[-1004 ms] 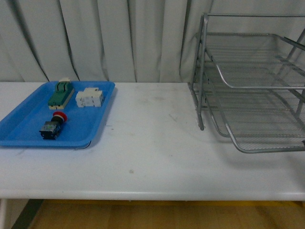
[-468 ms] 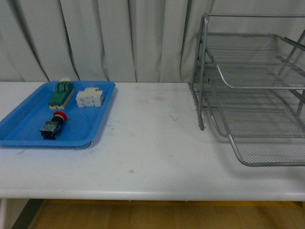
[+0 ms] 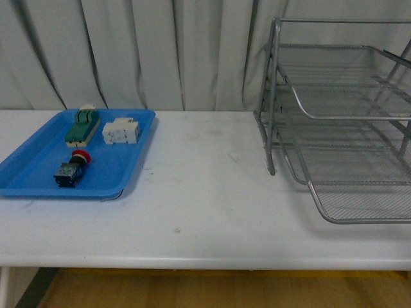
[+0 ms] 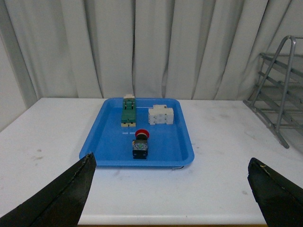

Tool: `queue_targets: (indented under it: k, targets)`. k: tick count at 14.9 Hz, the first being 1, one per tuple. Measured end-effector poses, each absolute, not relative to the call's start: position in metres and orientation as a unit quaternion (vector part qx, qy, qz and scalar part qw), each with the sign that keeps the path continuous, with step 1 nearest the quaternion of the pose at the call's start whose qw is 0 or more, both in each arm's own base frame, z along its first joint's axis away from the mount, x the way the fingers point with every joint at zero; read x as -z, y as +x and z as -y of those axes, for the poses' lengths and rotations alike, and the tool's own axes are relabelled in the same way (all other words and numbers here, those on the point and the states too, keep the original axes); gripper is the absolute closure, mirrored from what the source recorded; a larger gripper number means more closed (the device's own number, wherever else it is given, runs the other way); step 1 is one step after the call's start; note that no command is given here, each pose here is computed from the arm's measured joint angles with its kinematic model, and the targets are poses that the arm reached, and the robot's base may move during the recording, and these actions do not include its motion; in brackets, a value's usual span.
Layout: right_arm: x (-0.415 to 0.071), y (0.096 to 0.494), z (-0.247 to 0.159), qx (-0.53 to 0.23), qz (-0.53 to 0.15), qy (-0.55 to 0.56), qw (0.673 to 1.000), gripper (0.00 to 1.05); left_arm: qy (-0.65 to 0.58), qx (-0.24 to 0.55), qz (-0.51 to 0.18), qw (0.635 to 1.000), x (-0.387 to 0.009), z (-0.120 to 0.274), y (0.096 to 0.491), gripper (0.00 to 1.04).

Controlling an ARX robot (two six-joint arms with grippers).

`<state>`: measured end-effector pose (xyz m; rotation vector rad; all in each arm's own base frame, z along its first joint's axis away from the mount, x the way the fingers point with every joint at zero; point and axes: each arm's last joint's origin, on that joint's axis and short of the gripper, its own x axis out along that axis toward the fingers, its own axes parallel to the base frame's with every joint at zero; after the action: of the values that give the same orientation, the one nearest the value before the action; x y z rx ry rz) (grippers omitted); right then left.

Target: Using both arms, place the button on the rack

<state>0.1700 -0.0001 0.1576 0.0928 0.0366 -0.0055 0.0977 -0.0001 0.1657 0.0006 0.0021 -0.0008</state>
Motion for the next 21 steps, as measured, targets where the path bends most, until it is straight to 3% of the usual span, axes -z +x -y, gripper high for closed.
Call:
queue_targets:
  k: [2,3,21]
  targets:
    - [-0.166,0.16,0.0,0.002,0.0,0.016,1.0,0.85,0.0,0.0,-0.001,1.0,-0.166,0.0,0.098,0.07]
    - [-0.161,0.149,0.0,0.002,-0.011,0.006,1.0,1.03,0.0,0.0,-0.001,1.0,-0.166,0.0,0.098,0.07]
    - [-0.17,0.109,0.0,0.002,0.007,0.003,1.0,1.03,0.0,0.0,-0.001,1.0,-0.166,0.0,0.098,0.07]
